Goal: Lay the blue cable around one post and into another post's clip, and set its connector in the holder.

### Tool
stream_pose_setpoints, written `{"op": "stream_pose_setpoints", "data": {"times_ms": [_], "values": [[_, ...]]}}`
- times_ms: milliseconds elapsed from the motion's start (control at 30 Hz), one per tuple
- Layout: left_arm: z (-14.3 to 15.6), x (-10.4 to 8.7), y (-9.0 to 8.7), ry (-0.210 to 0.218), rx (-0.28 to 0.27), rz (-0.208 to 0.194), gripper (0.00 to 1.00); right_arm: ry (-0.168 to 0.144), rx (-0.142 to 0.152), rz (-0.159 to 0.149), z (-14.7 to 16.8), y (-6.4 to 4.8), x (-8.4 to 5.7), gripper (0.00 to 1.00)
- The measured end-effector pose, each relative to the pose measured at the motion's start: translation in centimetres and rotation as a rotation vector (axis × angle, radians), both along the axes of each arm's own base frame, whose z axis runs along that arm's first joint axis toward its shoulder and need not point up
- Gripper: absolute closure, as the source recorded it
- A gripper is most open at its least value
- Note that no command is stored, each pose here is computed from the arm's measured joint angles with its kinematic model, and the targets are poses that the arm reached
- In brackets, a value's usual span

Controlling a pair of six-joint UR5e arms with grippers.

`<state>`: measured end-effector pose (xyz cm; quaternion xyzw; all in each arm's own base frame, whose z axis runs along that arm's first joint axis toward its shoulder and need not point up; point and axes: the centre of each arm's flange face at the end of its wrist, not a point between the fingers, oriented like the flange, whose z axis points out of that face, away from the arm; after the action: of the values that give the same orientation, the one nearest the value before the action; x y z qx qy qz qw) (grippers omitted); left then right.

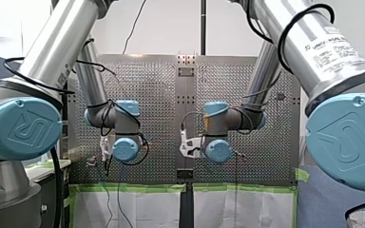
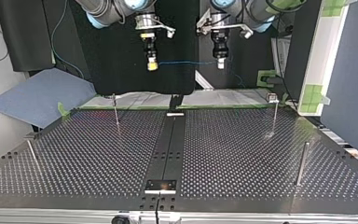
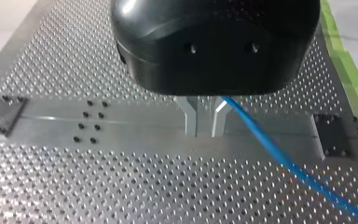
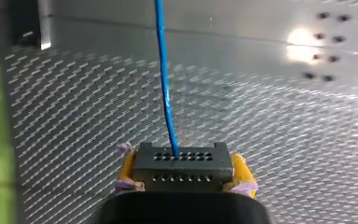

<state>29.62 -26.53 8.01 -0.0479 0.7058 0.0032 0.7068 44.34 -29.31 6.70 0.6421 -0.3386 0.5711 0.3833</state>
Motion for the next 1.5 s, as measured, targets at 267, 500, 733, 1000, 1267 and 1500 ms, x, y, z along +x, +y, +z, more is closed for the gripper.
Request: {"op": "stream_pose_setpoints", "data": {"times_ms": [267, 500, 733, 1000, 1267, 1500], "values": [[0.1, 0.3, 0.1, 0.003, 0.000, 0.024, 0.82, 0.067, 0.065, -0.019, -1.4, 0.6, -1.0, 0.67], [0.1, 0.3, 0.1, 0.003, 0.000, 0.025, 0.82, 0.078, 0.075, -0.020, -1.5, 0.8, -1.1, 0.67], [0.0, 0.3, 0.1, 0.005, 0.001, 0.025, 0.82, 0.077, 0.074, -0.022, -1.3, 0.6, -1.0, 0.67], [1.9, 1.8, -0.6, -0.025, -0.032, 0.003, 0.82, 0.004, 0.033, -0.018, 2.5, -0.6, 0.9, 0.67], [5.1, 3.8, -0.7, -0.066, -0.100, 0.016, 0.82, -0.082, -0.009, -0.009, 7.2, -2.2, 2.0, 0.67], [7.6, 5.5, 0.6, -0.088, -0.153, 0.026, 0.82, -0.147, -0.041, 0.000, 12.2, -3.4, 3.0, 0.67]]}}
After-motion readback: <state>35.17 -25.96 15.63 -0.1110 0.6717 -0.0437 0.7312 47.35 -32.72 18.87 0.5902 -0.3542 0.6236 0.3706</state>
